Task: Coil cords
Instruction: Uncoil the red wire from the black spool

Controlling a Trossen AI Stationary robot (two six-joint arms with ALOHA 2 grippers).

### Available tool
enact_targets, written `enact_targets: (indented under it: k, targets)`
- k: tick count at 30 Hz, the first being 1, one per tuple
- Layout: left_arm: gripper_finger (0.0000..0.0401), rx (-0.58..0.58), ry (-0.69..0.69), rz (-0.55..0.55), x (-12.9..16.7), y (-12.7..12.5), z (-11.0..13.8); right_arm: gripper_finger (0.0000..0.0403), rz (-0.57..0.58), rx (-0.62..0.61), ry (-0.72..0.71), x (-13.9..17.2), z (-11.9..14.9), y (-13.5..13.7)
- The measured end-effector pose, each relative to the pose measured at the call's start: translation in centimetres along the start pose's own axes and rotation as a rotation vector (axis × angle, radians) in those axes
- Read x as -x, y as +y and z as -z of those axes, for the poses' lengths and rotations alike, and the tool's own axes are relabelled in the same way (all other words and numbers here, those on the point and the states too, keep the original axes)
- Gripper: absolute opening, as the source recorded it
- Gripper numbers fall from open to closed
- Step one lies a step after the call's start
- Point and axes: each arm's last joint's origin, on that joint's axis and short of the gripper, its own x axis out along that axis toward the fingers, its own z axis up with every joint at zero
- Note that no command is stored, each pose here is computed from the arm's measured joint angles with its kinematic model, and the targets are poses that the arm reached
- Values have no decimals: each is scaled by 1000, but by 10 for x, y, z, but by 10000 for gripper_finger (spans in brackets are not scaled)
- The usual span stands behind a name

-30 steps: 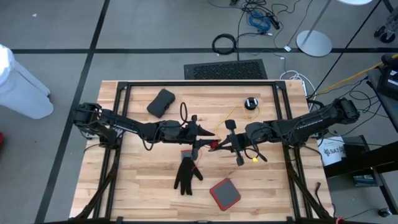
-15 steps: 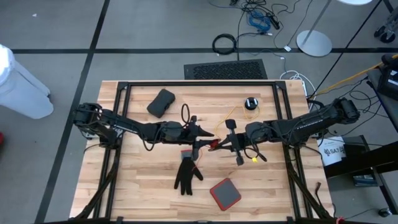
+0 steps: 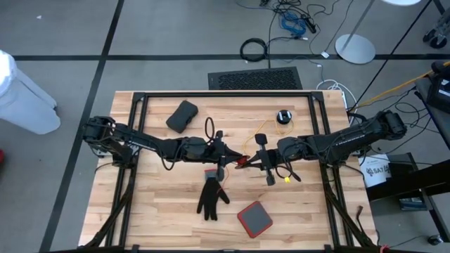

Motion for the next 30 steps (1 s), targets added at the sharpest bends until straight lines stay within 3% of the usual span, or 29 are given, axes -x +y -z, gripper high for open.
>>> enact_targets:
  k: [17, 30]
  targets:
    - [5, -86, 3, -15, 0, 2, 0, 4, 39, 7, 2, 0, 0, -1]
    - [2, -127, -54, -105, 9, 15, -17, 97, 241, 2, -19, 18, -11, 0]
